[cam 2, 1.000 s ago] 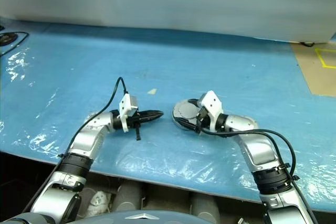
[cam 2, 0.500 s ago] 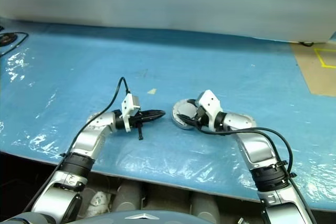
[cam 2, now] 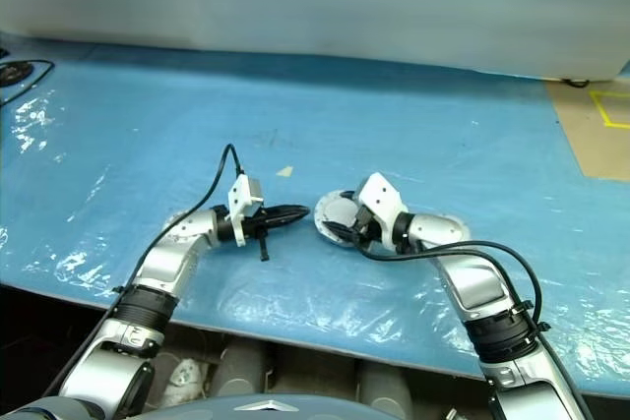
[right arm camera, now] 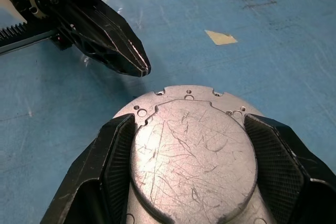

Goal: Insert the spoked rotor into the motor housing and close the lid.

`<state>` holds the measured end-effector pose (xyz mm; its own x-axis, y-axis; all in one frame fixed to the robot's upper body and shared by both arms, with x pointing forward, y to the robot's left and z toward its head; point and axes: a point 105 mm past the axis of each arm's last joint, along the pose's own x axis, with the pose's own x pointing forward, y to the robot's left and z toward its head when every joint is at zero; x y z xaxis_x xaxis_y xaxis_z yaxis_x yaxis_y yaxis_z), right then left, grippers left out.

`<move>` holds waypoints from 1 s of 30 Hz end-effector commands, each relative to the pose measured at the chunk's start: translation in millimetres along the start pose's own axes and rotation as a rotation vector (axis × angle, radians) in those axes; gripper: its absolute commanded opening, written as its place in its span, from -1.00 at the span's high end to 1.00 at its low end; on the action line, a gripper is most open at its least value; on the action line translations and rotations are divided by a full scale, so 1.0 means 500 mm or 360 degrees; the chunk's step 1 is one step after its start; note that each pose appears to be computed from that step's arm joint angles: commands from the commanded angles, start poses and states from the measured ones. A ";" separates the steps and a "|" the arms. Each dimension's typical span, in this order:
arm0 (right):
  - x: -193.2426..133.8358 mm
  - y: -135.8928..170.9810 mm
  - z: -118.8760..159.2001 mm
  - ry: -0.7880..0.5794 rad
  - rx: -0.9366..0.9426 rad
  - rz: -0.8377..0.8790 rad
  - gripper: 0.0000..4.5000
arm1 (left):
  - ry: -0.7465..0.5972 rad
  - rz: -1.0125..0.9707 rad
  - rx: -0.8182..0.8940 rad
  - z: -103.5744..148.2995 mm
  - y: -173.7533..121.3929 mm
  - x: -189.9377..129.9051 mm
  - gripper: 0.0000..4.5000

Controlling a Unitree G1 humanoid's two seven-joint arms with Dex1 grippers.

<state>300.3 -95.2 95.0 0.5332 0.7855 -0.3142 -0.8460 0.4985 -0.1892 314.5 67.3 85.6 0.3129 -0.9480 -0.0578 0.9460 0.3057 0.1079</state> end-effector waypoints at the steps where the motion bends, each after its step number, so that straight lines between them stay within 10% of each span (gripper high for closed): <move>1: -0.009 0.009 0.008 -0.0019 -0.0016 0.0050 -0.33 | -0.0041 -0.0017 0.0053 0.018 0.001 0.004 1.00; 30: -0.008 0.009 -0.031 0.0097 -0.0102 0.0048 -0.33 | -0.0070 -0.0045 0.0075 0.033 0.008 0.023 1.00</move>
<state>298.4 -102.2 92.6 0.5216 0.7825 -0.3400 -0.8520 0.4565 -0.2564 318.4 63.6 88.5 0.3037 -0.9513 -0.0524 0.9476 0.2959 0.1202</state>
